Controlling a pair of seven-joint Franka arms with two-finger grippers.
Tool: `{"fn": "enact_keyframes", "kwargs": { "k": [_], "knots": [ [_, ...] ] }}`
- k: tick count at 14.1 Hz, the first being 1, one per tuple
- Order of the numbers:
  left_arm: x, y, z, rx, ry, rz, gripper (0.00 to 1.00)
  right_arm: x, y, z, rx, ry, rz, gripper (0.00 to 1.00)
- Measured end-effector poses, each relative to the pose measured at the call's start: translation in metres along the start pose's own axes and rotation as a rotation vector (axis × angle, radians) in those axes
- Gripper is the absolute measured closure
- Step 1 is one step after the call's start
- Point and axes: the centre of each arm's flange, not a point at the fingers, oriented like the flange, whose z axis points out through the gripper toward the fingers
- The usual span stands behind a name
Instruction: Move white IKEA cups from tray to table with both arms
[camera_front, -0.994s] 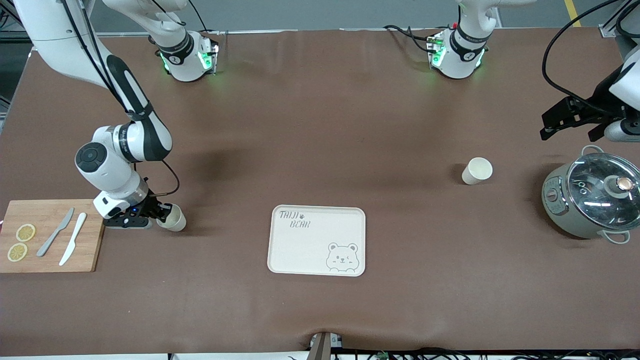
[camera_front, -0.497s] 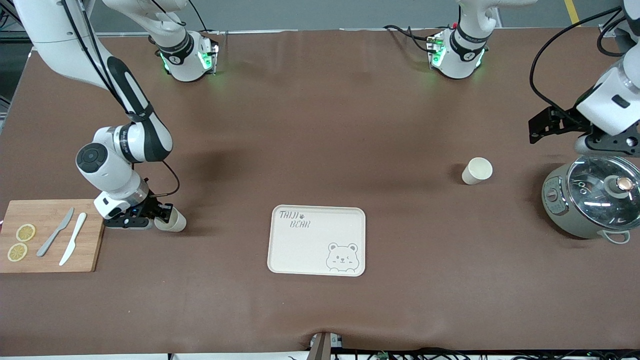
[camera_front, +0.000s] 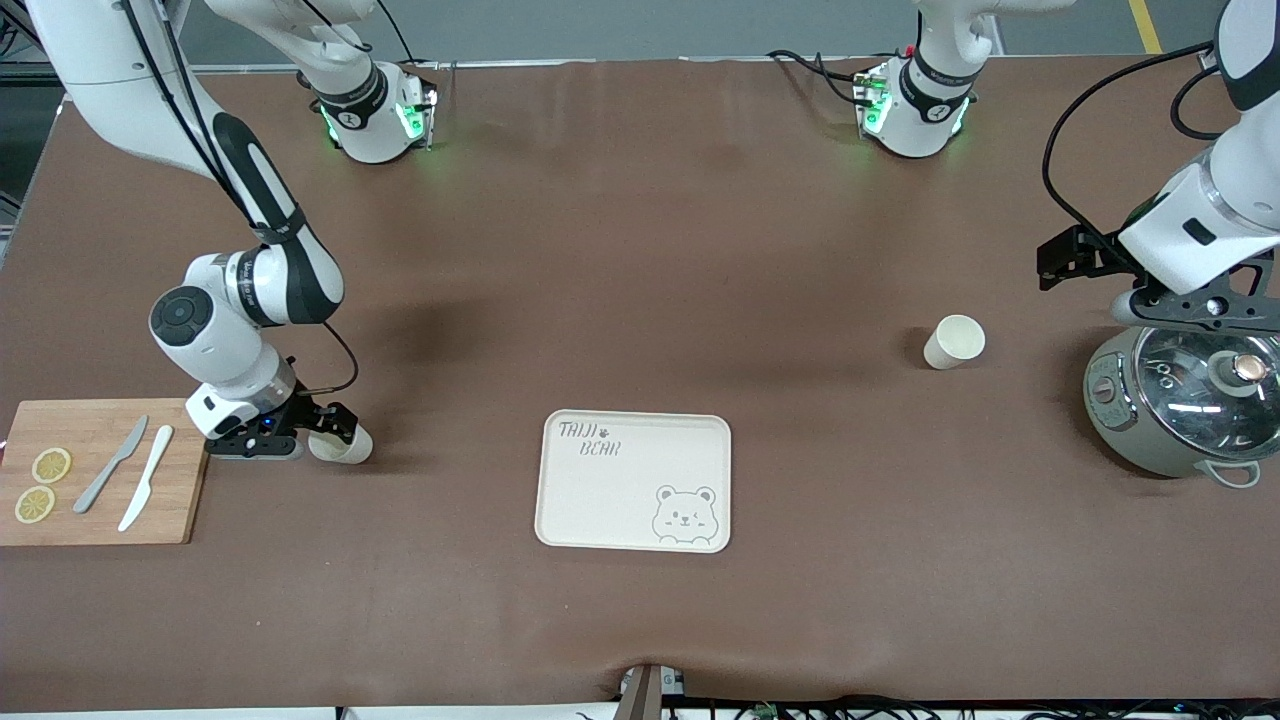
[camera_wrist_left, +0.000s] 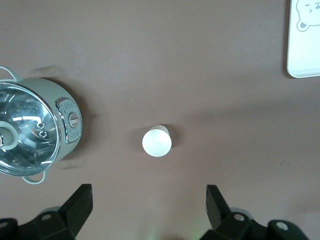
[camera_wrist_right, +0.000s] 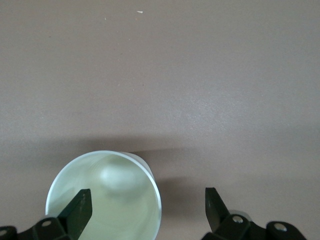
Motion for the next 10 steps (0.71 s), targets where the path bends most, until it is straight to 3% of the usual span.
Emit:
{"fn": "enact_keyframes", "kwargs": {
  "k": [5, 10],
  "knots": [
    [0.0, 0.0, -0.001, 0.0, 0.001, 0.0, 0.0, 0.021, 0.003, -0.089, -0.032, -0.098, 0.006, 0.0],
    [0.0, 0.0, -0.002, 0.0, 0.005, 0.0, 0.0, 0.027, 0.006, -0.223, -0.06, -0.141, 0.017, 0.0]
  ]
}}
